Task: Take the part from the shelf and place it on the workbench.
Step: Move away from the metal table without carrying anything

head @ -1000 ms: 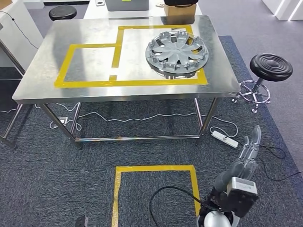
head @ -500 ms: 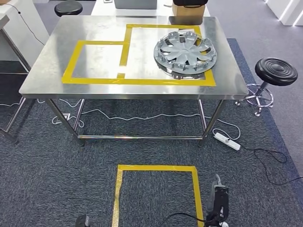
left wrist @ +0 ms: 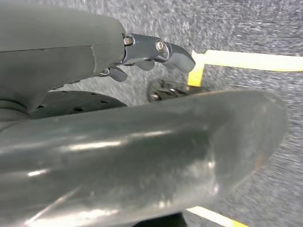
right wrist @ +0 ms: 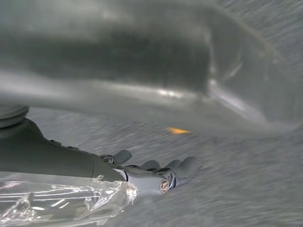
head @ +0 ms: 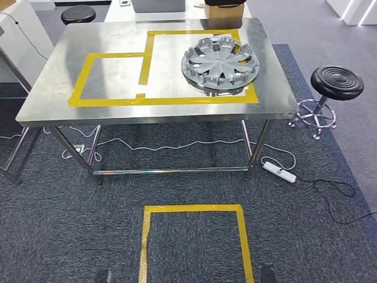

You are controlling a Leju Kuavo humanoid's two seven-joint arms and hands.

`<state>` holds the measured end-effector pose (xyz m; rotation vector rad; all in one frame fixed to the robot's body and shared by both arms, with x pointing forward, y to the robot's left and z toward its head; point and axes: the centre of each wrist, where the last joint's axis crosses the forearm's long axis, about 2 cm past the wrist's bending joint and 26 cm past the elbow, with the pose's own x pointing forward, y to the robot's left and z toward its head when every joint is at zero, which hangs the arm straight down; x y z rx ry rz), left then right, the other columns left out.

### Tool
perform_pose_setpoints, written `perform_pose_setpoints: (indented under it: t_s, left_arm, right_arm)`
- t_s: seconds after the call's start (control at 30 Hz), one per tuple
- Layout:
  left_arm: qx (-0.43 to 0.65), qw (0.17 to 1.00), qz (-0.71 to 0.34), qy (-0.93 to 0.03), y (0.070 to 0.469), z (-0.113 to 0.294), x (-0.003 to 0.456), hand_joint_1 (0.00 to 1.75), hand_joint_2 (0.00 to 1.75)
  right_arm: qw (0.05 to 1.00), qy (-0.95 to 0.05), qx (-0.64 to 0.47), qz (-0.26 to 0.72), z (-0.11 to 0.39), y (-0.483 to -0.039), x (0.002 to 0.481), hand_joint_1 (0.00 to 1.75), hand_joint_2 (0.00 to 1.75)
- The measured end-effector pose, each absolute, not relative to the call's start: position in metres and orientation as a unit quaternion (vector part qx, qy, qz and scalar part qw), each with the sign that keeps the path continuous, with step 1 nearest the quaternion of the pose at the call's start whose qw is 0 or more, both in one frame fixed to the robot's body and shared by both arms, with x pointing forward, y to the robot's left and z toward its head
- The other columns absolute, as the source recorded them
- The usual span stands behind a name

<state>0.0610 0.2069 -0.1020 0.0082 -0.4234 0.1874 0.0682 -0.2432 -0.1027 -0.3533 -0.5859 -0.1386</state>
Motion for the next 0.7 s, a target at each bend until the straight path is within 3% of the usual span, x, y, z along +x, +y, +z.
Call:
perform_pose_setpoints:
  t_s: [0.43, 0.7]
  left_arm:
    - [0.05, 0.986, 0.028, -0.156, 0.2049, -0.1017, 0.0571, 0.0, 0.0]
    - [0.09, 0.968, -0.205, -0.11, 0.201, -0.0998, 0.0637, 0.0, 0.0]
  right_arm:
    - [0.951, -0.23, -0.196, -0.059, -0.1048, -0.2453, 0.0571, 0.0, 0.0]
    - [0.953, -0.204, -0.215, -0.053, -0.104, -0.2481, 0.0624, 0.0, 0.0]
